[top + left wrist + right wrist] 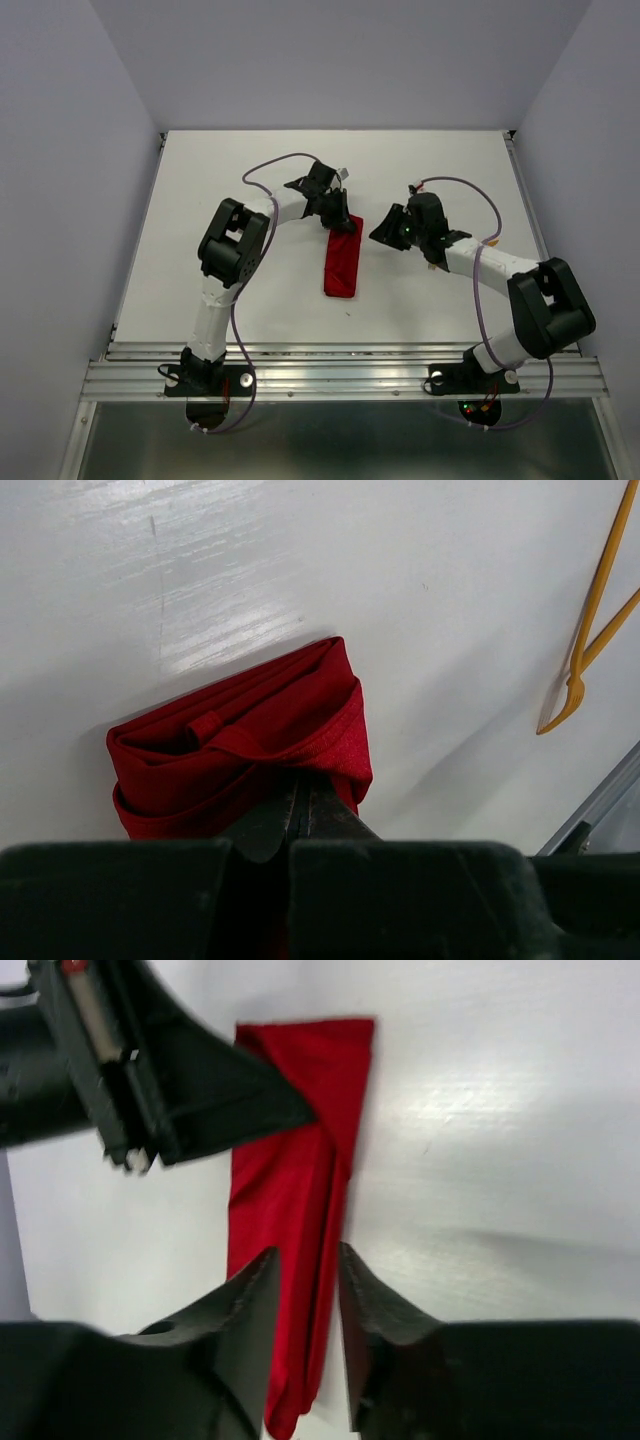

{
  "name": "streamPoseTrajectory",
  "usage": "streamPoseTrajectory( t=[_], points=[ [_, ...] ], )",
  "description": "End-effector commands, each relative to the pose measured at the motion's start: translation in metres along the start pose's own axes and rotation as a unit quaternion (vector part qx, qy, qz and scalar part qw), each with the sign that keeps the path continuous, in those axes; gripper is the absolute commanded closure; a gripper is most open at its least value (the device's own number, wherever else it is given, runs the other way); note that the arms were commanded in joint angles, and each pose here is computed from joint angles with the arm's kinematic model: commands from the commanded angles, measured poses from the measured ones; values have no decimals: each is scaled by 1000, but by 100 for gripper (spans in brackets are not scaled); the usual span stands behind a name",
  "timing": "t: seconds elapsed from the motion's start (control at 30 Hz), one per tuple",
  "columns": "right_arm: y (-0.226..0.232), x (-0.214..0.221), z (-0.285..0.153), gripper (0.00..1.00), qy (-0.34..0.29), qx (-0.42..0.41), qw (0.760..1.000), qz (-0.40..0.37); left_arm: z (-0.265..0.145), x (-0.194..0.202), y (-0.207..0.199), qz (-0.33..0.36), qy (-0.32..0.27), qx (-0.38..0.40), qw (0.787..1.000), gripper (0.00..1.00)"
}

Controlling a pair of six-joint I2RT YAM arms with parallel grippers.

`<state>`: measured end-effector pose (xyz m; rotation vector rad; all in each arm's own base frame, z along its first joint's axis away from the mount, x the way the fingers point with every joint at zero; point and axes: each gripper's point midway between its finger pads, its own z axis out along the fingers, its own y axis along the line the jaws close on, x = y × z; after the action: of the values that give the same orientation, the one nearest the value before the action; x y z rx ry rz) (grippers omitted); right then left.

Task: Fold the napkin into a case and place the utensils inside
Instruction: Smooth out the smaller rectangle-folded napkin at the center of the board.

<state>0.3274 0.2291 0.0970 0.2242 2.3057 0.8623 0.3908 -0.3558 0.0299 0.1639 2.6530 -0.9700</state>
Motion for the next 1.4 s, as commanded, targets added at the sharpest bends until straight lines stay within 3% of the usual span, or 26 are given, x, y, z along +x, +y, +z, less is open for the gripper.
streamPoseTrajectory(
  t=[0.0, 0.03, 0.07, 0.3, 0.6, 0.9, 1.1, 1.37],
  points=[
    [-6, -36, 10, 69, -25, 15, 999, -15, 3, 12, 19, 15, 13, -27, 999, 100],
    [-4, -41, 20, 79, -22, 15, 999, -21, 4, 13, 18, 17, 15, -23, 999, 100],
    [-3, -43, 25, 81, -18, 13, 1000, -22, 4, 13, 18, 16, 16, -24, 999, 100],
    [3, -62, 60, 87, -11, 5, 1000, -21, 4, 16, 18, 22, 23, -19, 999, 100],
    [-2, -59, 93, 90, 14, -2, 1000, -22, 5, 16, 17, 25, 25, -16, 999, 100],
    [-7, -30, 107, 94, 67, -36, 997, -20, 7, 13, 15, 30, 27, -11, 999, 100],
    [-31, -19, 113, 94, 83, 17, 996, -11, 6, 13, 13, 34, 28, -9, 999, 100],
    [-50, -24, 115, 96, 68, 70, 995, -7, -35, 5, -10, 52, 6, -6, 999, 100]
  ],
)
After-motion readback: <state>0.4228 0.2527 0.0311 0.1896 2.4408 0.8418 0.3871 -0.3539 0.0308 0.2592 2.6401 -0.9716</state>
